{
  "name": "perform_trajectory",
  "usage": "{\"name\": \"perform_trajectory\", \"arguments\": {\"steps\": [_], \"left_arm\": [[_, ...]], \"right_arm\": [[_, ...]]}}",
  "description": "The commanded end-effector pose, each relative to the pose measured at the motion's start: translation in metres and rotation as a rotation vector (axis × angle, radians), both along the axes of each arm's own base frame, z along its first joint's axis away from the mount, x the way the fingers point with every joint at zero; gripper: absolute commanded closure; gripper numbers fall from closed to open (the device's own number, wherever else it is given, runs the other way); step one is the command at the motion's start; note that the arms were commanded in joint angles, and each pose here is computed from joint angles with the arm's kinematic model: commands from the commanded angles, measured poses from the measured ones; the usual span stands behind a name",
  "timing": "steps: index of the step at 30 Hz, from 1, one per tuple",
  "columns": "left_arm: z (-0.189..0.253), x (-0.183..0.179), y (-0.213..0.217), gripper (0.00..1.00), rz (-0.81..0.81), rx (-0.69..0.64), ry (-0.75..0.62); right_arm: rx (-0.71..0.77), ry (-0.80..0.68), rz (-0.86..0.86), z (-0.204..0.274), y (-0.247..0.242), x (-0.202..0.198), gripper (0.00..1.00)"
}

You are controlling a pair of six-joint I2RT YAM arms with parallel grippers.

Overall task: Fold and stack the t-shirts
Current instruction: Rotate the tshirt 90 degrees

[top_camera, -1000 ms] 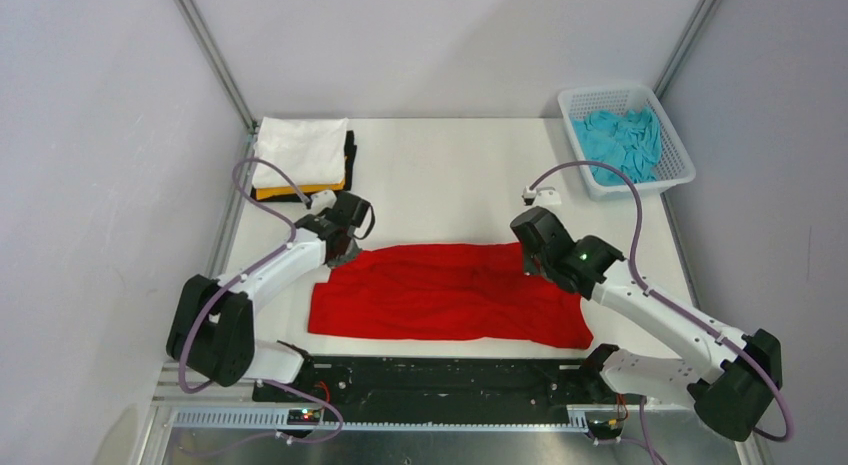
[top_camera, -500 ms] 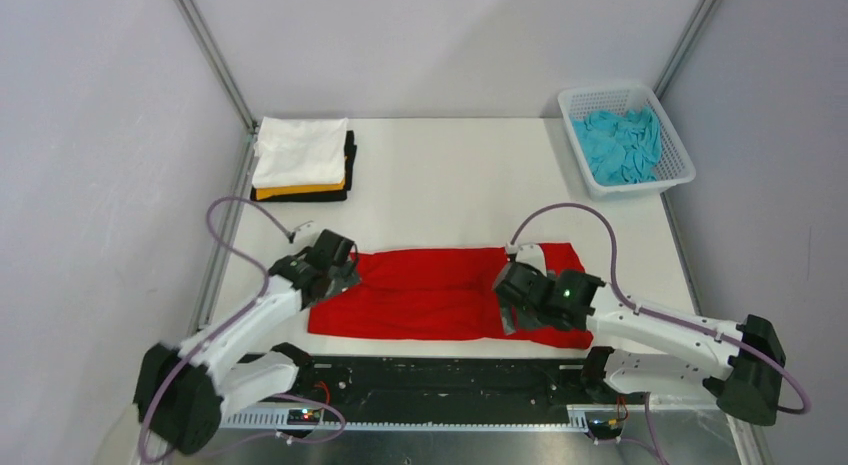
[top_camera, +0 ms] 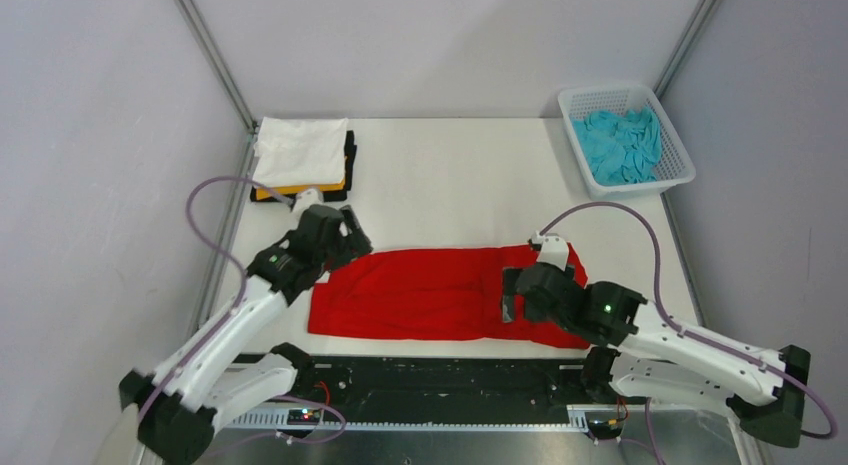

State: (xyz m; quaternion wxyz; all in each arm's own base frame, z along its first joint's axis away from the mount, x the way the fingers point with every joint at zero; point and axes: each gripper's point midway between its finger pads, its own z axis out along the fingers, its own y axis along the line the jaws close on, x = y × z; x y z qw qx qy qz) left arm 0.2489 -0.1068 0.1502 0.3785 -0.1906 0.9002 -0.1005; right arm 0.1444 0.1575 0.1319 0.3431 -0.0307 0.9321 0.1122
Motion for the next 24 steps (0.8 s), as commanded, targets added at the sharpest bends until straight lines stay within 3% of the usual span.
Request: {"name": "perform_trajectory", "arguments": {"steps": [1,4,10,16,24], "left_arm": [[-0.025,0.025,-0.047,0.00,-0.137,-0.061,0.078],[-0.063,0.023,-0.057,0.00,-0.159,-0.054,0.199],[-0.126,-0.009,-0.035,0.00,-0.109,0.023,0.365],[-0.160,-0.039,-0.014,0.00,-0.058,0.078,0.460],[-0.154,-0.053,-0.039,0.00,-0.109,0.015,0.451]], "right_arm": [[0.050,0.031,-0.171,-0.019,0.003,0.038,0.00],[0.171,0.137,-0.217,-0.038,0.013,0.055,0.01],[0.122,0.283,-0.343,-0.090,-0.007,0.059,0.01],[0.112,0.371,-0.438,-0.129,-0.023,0.071,0.01],[0.154,0.355,-0.463,-0.121,-0.032,0.167,0.01]]}}
